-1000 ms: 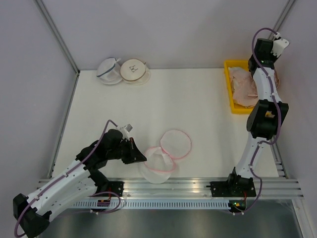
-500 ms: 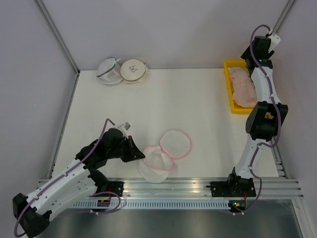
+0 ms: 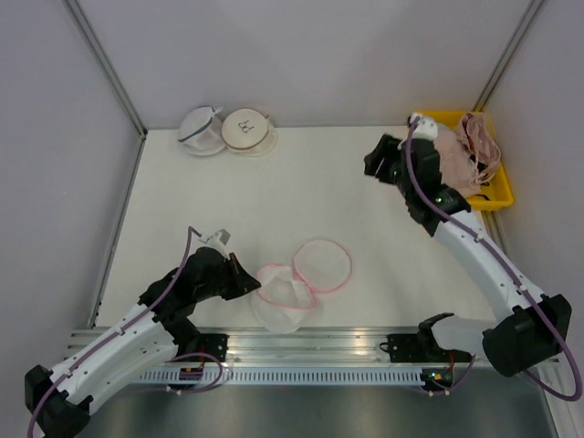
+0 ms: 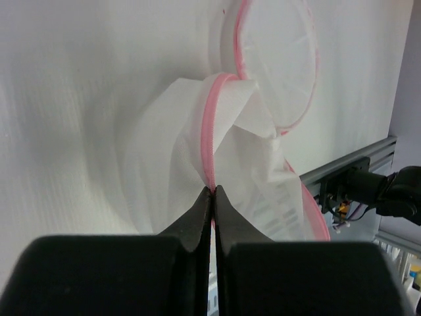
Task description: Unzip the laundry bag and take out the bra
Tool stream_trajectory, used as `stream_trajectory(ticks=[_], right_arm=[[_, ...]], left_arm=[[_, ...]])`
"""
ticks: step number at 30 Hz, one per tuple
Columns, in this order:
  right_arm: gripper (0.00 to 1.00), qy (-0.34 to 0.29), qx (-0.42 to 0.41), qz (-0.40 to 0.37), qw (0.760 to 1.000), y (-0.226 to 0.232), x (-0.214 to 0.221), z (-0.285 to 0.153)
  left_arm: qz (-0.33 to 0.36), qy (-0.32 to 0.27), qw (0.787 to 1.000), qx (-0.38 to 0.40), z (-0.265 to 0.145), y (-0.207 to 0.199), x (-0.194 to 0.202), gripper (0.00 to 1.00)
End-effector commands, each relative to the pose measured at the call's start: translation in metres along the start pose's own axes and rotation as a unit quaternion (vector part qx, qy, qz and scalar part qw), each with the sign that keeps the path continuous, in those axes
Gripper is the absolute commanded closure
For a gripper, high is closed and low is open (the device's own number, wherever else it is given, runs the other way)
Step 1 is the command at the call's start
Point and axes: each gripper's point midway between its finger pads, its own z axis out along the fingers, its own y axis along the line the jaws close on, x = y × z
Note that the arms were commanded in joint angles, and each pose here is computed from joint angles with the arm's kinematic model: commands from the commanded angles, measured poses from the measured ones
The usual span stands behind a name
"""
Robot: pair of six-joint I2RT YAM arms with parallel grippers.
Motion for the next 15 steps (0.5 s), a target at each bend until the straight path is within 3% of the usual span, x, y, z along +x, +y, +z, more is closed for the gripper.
stream_trajectory(ticks=[1, 6, 15], right_arm=[[0.34, 0.091, -0.004, 0.021, 0.996, -0.010, 0.097, -0.017], [0.34, 0.169, -0.031, 0.046, 0.984, -0.017, 0.180, -0.054], [0.36, 0.233, -0.062, 0.125, 0.962, -0.032, 0.266, -0.097]], left_arm=[[0.006, -0.091, 0.996, 0.016, 0.006, -0.010, -0.036, 0.98], [0.014, -0.093, 0.996, 0.008, 0.015, -0.013, -0.041, 0.98], [-0.007, -0.095, 0.995, 0.041, 0.010, -0.018, -0.036, 0.98]])
